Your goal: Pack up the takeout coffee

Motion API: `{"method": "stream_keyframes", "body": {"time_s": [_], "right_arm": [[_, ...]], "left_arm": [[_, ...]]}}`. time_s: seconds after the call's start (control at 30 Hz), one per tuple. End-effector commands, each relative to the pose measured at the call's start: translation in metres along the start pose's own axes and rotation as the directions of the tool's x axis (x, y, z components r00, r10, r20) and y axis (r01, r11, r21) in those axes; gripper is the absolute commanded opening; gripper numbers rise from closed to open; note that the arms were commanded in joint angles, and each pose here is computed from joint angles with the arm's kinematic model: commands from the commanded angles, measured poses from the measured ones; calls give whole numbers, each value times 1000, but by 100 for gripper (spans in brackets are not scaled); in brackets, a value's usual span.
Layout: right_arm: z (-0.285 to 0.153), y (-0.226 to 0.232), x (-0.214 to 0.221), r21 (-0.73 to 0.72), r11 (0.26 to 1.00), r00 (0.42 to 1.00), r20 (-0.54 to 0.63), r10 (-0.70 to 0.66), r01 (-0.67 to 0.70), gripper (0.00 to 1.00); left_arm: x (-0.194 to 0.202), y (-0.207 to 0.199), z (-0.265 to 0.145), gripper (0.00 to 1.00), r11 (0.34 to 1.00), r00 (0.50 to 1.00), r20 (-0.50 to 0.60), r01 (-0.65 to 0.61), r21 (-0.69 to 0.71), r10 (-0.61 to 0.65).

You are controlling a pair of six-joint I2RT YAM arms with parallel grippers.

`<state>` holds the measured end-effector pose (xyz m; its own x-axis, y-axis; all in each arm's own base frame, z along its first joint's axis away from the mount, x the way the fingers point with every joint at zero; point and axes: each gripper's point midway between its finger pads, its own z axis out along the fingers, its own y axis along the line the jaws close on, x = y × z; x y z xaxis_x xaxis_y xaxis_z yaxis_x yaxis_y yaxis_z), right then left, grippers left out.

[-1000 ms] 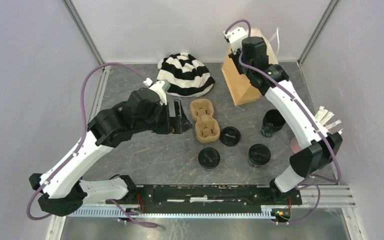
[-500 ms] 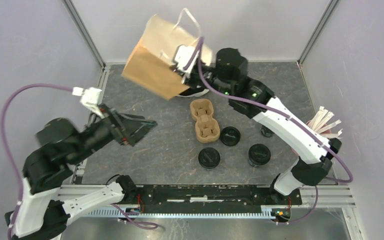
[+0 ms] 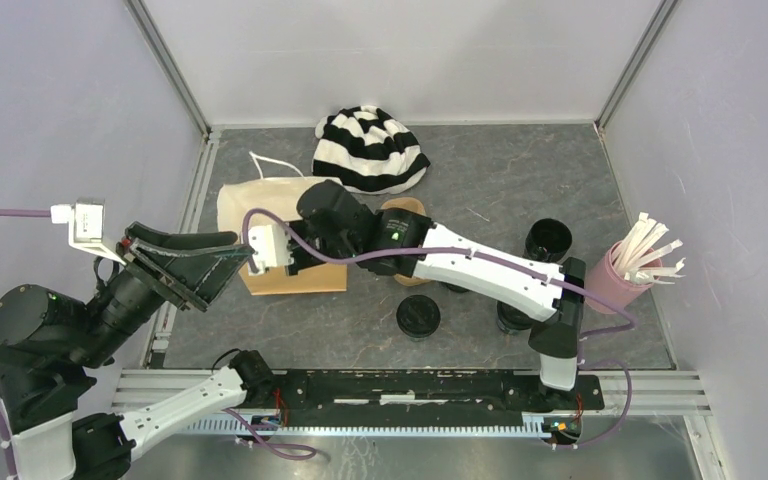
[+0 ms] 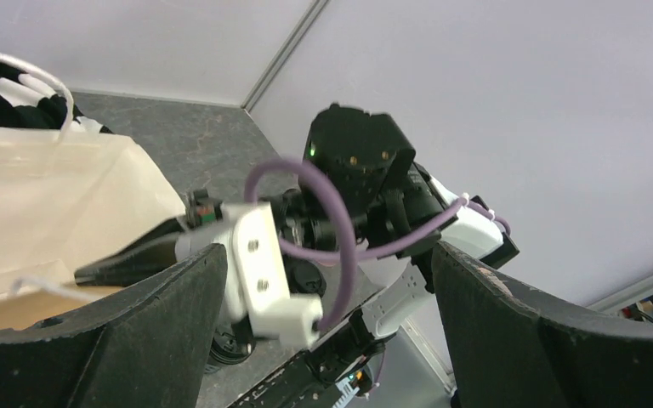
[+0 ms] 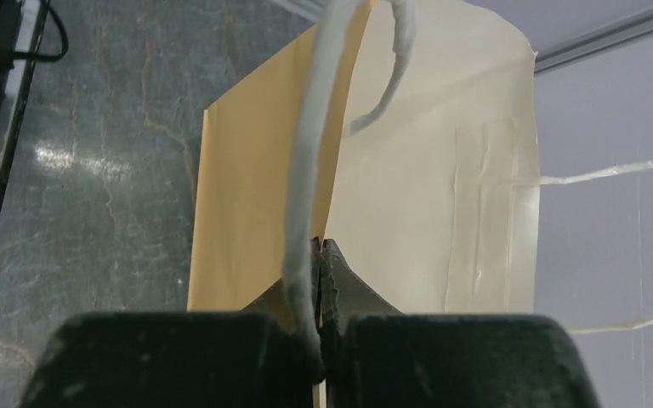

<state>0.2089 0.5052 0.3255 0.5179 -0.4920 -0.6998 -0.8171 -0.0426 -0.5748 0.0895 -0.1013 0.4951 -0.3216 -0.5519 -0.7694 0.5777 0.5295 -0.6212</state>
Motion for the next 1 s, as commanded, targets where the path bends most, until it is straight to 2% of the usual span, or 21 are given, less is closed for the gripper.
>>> {"method": "stream_keyframes", "body": {"time_s": [0.0, 0.07, 0.23, 0.3, 0.37, 0.5, 0.67, 0.73, 0.83, 0.97], "right_arm": [[-1, 6, 1, 12, 995, 995, -43, -94, 95, 0], [2, 9, 4, 24, 994, 992, -71, -103, 105, 0], [-6, 13, 6, 35, 996, 993, -93, -79, 82, 46], [-16, 9, 6, 70, 996, 993, -109, -47, 55, 60], [-32, 0, -1, 114, 993, 995, -96, 12, -1, 69], [-84, -19, -30, 203, 965, 986, 22, 166, -167, 77], [-157, -13, -42, 205, 926, 942, 177, 284, -318, 84], [-176, -8, -20, 258, 895, 929, 171, 329, -364, 88], [-194, -14, 48, 399, 776, 867, 124, 483, -489, 93], [-196, -13, 124, 490, 580, 711, 126, 692, -651, 92]], "left_arm": [[-9, 2, -4, 95, 1000, 999, 34, -19, -19, 19], [-9, 3, -3, 95, 1000, 999, 33, -20, -23, 20], [-10, 5, 1, 95, 999, 999, 37, -20, -40, 22], [-10, 6, 2, 95, 999, 999, 38, -17, -47, 19], [-10, 8, 3, 95, 998, 999, 39, -15, -55, 18], [-13, 12, 5, 95, 997, 998, 55, -14, -80, 18], [-17, 18, 8, 95, 993, 996, 83, -14, -118, 24], [-17, 21, 10, 96, 991, 996, 86, -10, -134, 21], [-12, 25, 17, 96, 988, 997, 75, 1, -155, 11], [-1, 27, 30, 96, 985, 1000, 31, 2, -172, 4]]}}
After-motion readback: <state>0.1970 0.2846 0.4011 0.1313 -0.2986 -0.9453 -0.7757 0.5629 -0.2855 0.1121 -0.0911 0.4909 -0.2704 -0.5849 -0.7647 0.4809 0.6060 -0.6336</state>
